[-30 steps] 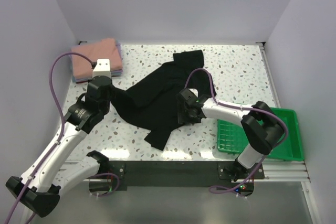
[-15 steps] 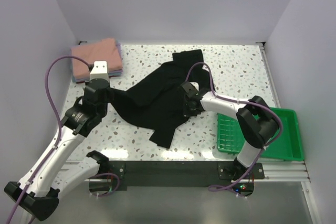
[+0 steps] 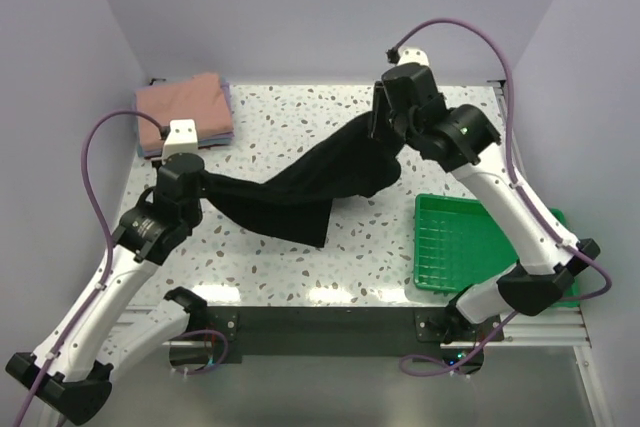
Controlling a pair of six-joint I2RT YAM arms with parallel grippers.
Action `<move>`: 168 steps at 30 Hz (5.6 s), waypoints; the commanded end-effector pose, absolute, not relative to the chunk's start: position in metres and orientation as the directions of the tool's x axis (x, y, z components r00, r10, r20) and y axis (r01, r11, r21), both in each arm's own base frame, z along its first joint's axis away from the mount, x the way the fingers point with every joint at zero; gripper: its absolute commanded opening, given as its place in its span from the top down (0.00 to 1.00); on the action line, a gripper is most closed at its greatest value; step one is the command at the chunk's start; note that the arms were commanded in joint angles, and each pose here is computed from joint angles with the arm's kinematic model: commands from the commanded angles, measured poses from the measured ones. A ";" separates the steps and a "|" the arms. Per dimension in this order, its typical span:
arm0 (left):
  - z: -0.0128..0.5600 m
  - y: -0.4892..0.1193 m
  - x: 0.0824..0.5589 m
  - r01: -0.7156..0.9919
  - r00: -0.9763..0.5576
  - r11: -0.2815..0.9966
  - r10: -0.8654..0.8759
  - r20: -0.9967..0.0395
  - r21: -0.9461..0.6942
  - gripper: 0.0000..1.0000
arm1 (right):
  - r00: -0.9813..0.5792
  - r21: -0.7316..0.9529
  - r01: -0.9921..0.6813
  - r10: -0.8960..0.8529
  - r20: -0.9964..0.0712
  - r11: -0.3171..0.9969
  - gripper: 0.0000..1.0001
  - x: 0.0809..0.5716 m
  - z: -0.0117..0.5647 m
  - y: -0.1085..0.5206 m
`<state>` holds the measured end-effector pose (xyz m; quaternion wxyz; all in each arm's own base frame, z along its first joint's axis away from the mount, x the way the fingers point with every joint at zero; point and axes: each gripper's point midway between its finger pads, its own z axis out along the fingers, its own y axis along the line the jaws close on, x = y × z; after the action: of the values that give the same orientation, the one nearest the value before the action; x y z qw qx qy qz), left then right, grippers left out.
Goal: Fold and stack the t-shirts
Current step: Flatten the tshirt out
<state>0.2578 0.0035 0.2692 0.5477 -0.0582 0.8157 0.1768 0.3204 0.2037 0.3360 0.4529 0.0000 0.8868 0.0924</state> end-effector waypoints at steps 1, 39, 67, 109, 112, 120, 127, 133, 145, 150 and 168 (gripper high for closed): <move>0.274 0.018 0.254 -0.346 -0.384 0.902 0.116 -0.916 0.259 1.00 | -0.680 0.134 -0.180 -0.025 -0.732 0.975 0.62 0.315 0.310 0.220; 0.246 0.008 0.315 -0.234 -0.459 0.929 0.153 -0.875 0.286 1.00 | -0.942 0.130 -0.019 0.026 -0.334 0.991 0.62 0.223 0.027 0.176; 0.243 0.010 0.315 -0.232 -0.464 0.934 0.140 -0.875 0.273 1.00 | -0.970 0.107 0.007 0.033 -0.241 0.994 1.00 0.191 0.005 0.161; 0.646 -0.034 0.304 0.188 0.392 0.906 -0.423 -0.817 -0.378 1.00 | 0.224 0.442 -0.371 0.540 -0.811 0.817 1.00 0.281 0.672 0.097; 0.664 -0.017 0.253 0.173 0.501 0.914 -0.402 -0.767 -0.366 1.00 | 0.310 0.408 -0.440 0.562 -0.767 0.800 1.00 0.238 0.704 0.087; 0.687 0.028 0.160 0.032 0.667 0.925 -0.302 -0.681 -0.379 1.00 | 0.400 0.376 -0.561 0.640 -0.656 0.737 1.00 0.171 0.748 0.074; 0.621 0.015 0.229 -0.032 0.479 0.937 -0.291 -0.828 -0.347 1.00 | 0.294 0.433 -0.497 0.616 -0.731 0.752 1.00 0.252 0.713 0.100; 0.515 0.001 0.312 -0.109 0.186 0.954 -0.257 -0.948 -0.280 1.00 | 0.102 0.440 -0.327 0.494 -0.863 0.836 1.00 0.374 0.621 0.132; 0.476 -0.011 0.337 -0.092 0.066 0.961 -0.256 -0.964 -0.261 1.00 | -0.097 0.382 -0.208 0.369 -0.924 0.901 1.00 0.416 0.523 0.140; 0.528 -0.006 0.304 -0.061 0.189 0.961 -0.254 -0.948 -0.270 1.00 | 0.041 0.397 -0.261 0.421 -0.906 0.880 1.00 0.349 0.586 0.117; 0.709 0.043 0.129 -0.071 0.670 0.948 -0.185 -0.719 -0.311 1.00 | 0.415 0.333 -0.563 0.607 -0.678 0.757 1.00 0.161 0.748 0.074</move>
<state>0.1312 0.0327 0.7049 0.8965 -0.1461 0.4140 -0.0587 0.1384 0.0612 0.7456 0.8477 0.0313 0.4122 0.3324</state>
